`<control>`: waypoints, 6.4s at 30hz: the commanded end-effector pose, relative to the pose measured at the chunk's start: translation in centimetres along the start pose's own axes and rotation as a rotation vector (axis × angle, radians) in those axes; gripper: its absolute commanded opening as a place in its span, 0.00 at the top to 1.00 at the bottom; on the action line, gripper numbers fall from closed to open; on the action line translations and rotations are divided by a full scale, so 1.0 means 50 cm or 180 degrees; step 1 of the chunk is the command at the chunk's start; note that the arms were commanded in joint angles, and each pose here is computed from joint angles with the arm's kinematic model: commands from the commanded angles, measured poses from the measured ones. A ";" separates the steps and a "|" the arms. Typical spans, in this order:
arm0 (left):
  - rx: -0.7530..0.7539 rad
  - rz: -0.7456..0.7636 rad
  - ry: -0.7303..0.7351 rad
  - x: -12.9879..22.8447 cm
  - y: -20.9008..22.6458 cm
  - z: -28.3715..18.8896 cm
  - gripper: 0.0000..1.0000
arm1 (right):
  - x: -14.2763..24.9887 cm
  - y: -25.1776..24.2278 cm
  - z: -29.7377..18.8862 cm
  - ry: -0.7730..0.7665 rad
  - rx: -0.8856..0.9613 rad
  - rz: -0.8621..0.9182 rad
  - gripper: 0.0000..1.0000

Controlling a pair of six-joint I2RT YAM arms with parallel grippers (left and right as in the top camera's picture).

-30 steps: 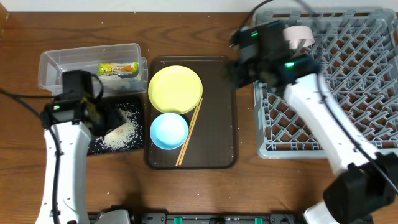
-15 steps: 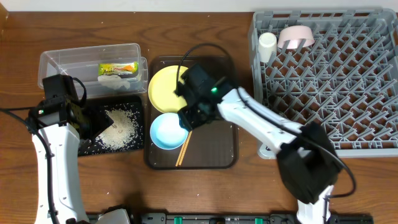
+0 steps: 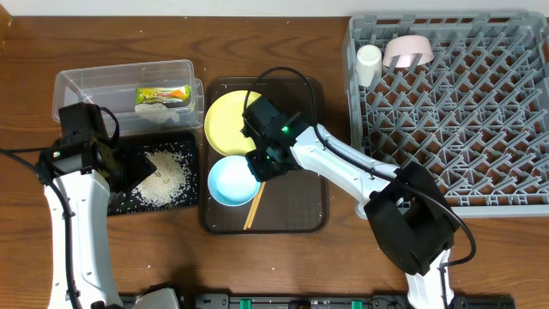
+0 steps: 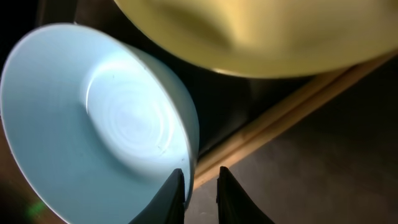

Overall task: Sort waste into correct bins and load items into the dishwasher rack
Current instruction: 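Move the right gripper back to grasp the light-blue bowl, then lift the light-blue bowl with the right gripper and carry it to the rack, then set the light-blue bowl in the rack and open the right gripper, then reach the right gripper to the wooden chopsticks on the brown tray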

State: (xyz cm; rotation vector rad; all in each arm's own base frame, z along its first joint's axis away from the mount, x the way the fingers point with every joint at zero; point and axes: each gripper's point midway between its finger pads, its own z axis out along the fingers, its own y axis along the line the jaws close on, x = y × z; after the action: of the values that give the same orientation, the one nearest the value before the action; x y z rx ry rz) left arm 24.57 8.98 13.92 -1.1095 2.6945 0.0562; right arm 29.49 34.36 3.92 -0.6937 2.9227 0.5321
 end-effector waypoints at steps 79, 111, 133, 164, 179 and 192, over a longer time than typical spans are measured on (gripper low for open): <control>0.0017 -0.0052 0.0038 0.006 0.001 0.004 0.16 | 0.003 -0.790 -0.682 -0.0545 0.5004 0.0917 0.99; 0.0016 -0.0052 0.0042 0.007 0.001 0.004 0.16 | -0.007 -0.654 -0.450 -0.0513 0.4405 0.0904 0.97; 0.0015 -0.0050 0.0039 0.007 0.002 0.004 0.15 | -0.082 -0.283 -0.432 -0.1372 0.0513 0.0847 0.44; 0.0015 -0.0050 0.0039 0.007 0.002 0.004 0.15 | 0.086 -0.054 0.052 0.0354 0.0868 0.0980 0.55; 0.0016 -0.0050 0.0040 0.007 0.001 0.004 0.15 | 0.077 -0.040 0.070 0.0260 0.0838 0.1146 0.55; 0.0015 -0.0050 0.0041 0.007 0.002 0.004 0.15 | 0.078 -0.034 0.072 0.0281 0.0779 0.1164 0.61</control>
State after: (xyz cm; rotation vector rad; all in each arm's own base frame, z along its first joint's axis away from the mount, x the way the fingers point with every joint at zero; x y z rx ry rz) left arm 24.68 8.72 13.91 -1.1109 2.6947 0.0319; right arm 27.25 32.77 0.43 -0.1774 3.1138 0.1983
